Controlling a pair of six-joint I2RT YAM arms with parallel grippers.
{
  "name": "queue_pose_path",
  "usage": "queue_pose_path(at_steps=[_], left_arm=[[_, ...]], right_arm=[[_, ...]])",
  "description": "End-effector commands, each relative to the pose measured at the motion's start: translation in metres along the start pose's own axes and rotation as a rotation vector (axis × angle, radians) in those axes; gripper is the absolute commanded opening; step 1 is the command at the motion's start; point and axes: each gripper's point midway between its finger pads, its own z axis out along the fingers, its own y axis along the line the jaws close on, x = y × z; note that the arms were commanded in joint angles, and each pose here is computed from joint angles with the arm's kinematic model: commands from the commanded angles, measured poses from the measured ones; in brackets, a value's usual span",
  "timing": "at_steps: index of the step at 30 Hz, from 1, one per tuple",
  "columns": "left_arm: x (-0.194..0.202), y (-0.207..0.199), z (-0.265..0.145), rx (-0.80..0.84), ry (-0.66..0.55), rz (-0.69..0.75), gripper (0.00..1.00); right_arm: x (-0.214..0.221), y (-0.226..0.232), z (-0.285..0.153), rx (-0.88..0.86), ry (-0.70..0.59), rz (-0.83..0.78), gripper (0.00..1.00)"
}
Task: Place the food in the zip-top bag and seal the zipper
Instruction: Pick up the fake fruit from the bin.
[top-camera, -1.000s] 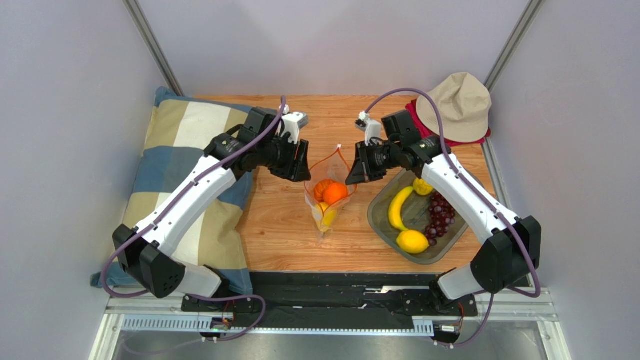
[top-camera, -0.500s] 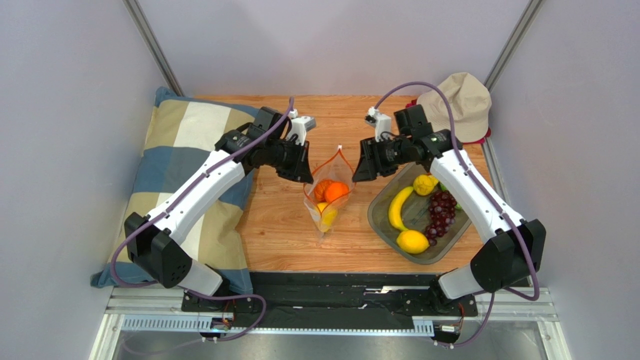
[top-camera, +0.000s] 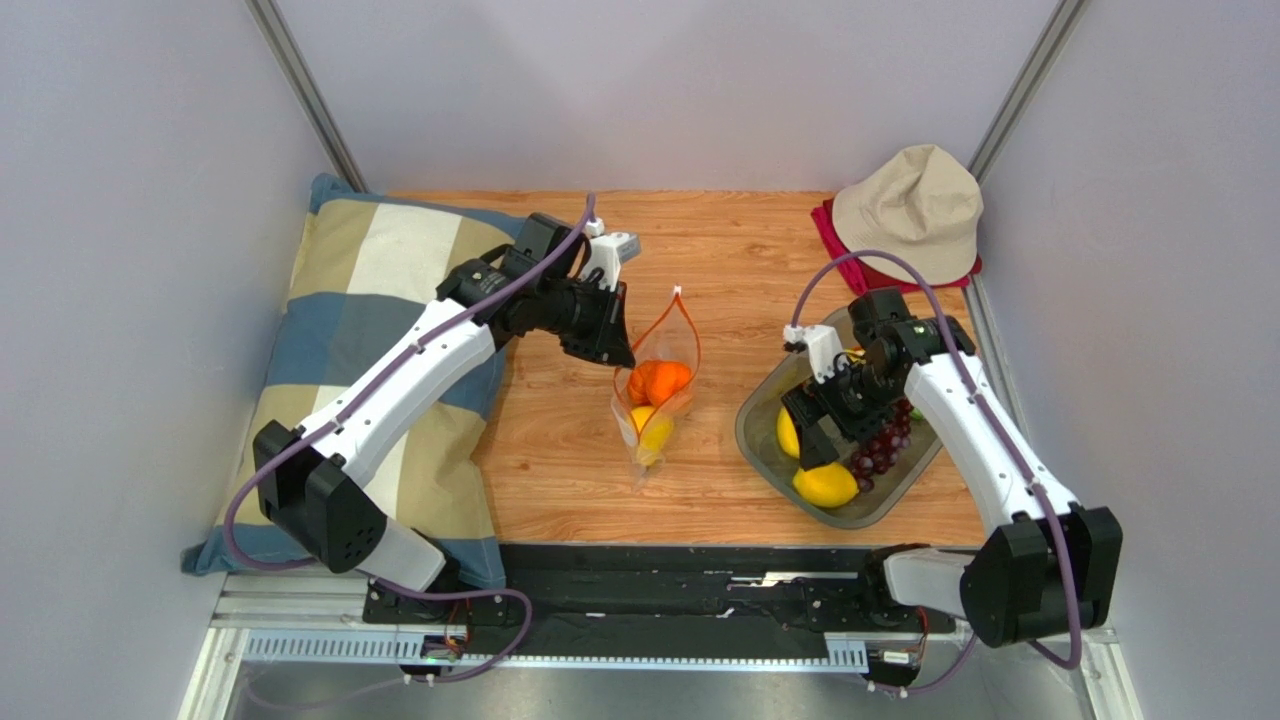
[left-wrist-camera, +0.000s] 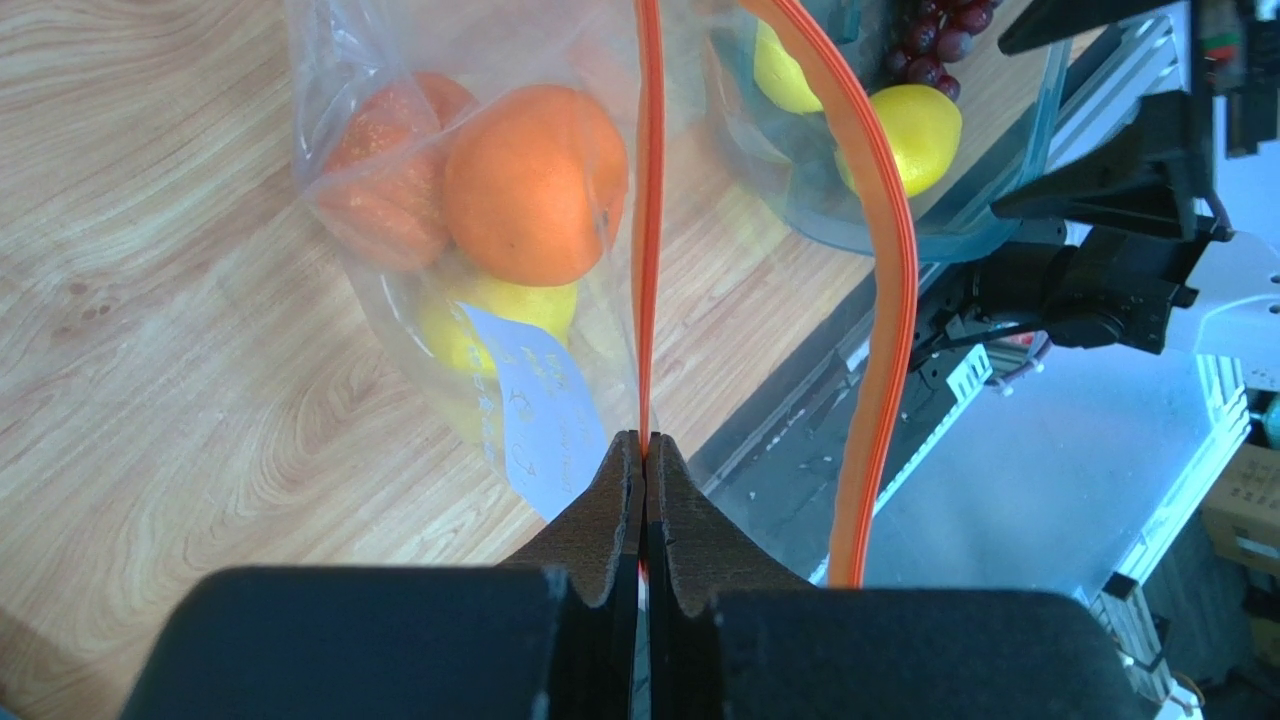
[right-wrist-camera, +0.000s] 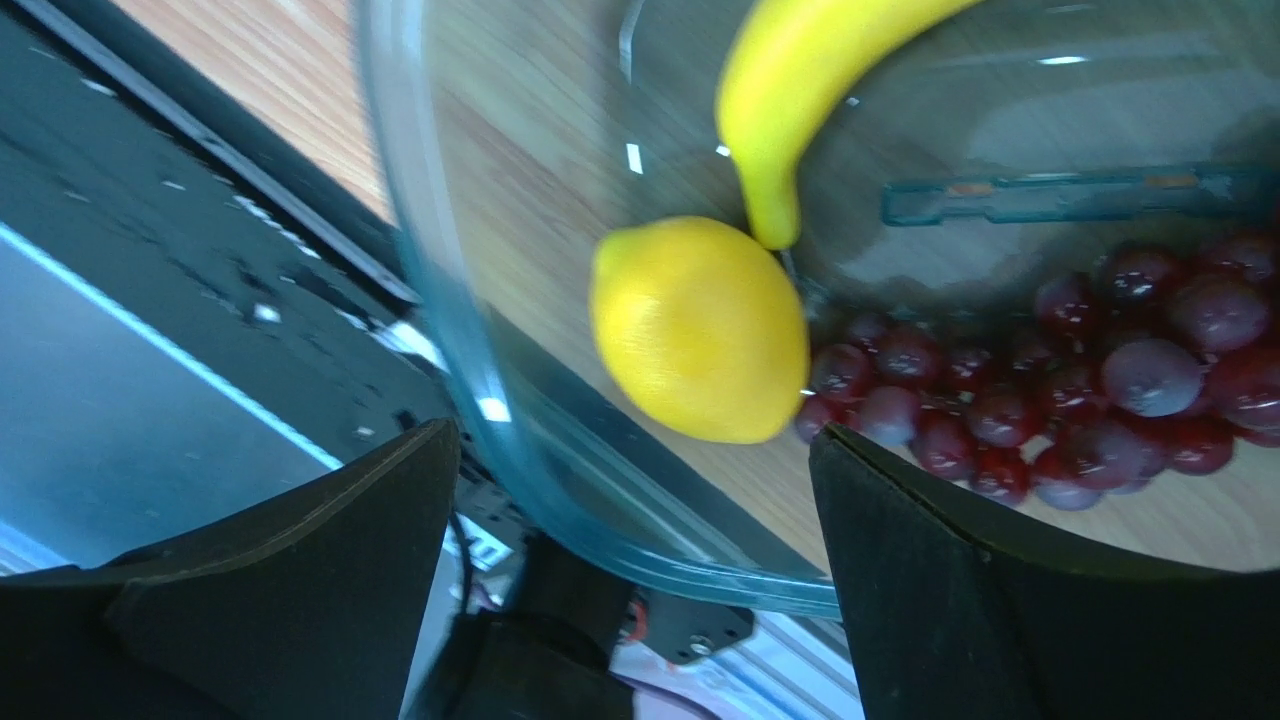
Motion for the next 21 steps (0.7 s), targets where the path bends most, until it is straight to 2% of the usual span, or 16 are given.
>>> queue_pose_path(at_steps=[1,13,18,21], left_arm=[[-0.016,-0.014,-0.002,0.039,-0.039,0.018,0.0],[-0.008,-0.003,0.001,-0.003,-0.02,0.02,0.0],[-0.009,-0.001,0.004,-0.008,-0.018,0.019,0.0],[-0.009,-0.001,0.004,-0.007,-0.014,0.02,0.0]], right_arm=[[0.015,-0.035,0.017,0.093,0.131,-0.134,0.91],[0.033,-0.03,0.06,-0.011,0.222,-0.235,0.91],[0.043,-0.038,0.083,-0.023,0.284,-0.225,0.85],[0.029,-0.042,0.078,0.006,0.239,-0.235,0.8]])
